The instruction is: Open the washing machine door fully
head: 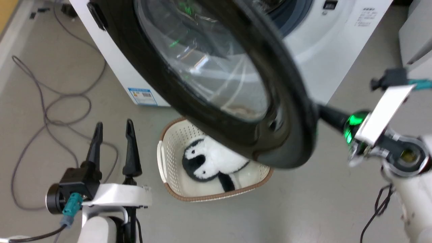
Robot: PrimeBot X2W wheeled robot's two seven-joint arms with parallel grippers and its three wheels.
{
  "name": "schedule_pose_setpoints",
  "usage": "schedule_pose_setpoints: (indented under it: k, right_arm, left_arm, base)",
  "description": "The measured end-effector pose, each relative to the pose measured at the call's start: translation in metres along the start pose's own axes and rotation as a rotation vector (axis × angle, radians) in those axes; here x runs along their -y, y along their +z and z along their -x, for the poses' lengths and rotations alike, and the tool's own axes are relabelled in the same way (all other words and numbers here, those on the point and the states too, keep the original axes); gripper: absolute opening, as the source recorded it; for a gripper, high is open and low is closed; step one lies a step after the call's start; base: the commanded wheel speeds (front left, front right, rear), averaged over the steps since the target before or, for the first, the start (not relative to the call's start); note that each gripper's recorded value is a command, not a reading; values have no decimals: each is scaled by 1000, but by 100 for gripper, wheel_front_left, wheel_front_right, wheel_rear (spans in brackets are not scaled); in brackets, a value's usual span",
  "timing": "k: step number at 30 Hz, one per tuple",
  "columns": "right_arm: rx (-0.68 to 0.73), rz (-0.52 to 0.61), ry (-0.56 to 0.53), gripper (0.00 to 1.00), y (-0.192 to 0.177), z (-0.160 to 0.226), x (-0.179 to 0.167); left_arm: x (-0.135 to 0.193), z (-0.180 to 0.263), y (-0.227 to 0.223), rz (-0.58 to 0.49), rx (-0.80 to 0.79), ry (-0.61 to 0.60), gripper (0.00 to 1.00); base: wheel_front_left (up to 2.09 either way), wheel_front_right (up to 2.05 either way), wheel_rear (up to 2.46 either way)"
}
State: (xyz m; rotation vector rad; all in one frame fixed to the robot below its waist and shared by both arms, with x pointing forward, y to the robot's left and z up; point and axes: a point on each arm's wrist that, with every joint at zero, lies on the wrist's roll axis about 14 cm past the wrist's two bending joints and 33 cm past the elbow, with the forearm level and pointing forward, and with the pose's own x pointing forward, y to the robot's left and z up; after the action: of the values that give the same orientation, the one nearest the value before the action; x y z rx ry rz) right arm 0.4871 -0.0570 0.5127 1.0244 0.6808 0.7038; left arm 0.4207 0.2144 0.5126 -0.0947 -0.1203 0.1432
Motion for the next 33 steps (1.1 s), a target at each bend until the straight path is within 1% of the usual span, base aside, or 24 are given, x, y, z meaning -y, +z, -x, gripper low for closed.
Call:
schedule_pose_setpoints:
  k: [10, 17, 24, 25, 29, 33]
  right_arm:
    - [-74, -30, 98, 0, -63, 18, -35]
    - [-168, -30, 185, 0, -109, 21, -65]
    - [-236, -48, 228, 0, -148, 25, -79]
    - [-257, -54, 248, 0, -161, 27, -86]
    - [-267, -66, 261, 0, -173, 26, -92]
    - [-232, -66, 262, 0, -174, 25, -94]
  left_arm:
    - [1, 24, 6, -2, -4, -7, 100]
    - [-1, 33, 8, -2, -4, -6, 100]
    - [1, 37, 10, 0, -3, -10, 100]
    - [0, 40, 8, -1, -8, -10, 100]
    - [0, 40, 8, -5, -8, -11, 100]
    - [1, 40, 10, -4, -4, -14, 100]
  base:
    - [0, 0, 0]
    - [0, 0, 0]
    - [0, 0, 0]
    - [0, 0, 0]
    - [0, 0, 0]
    - [0, 0, 0]
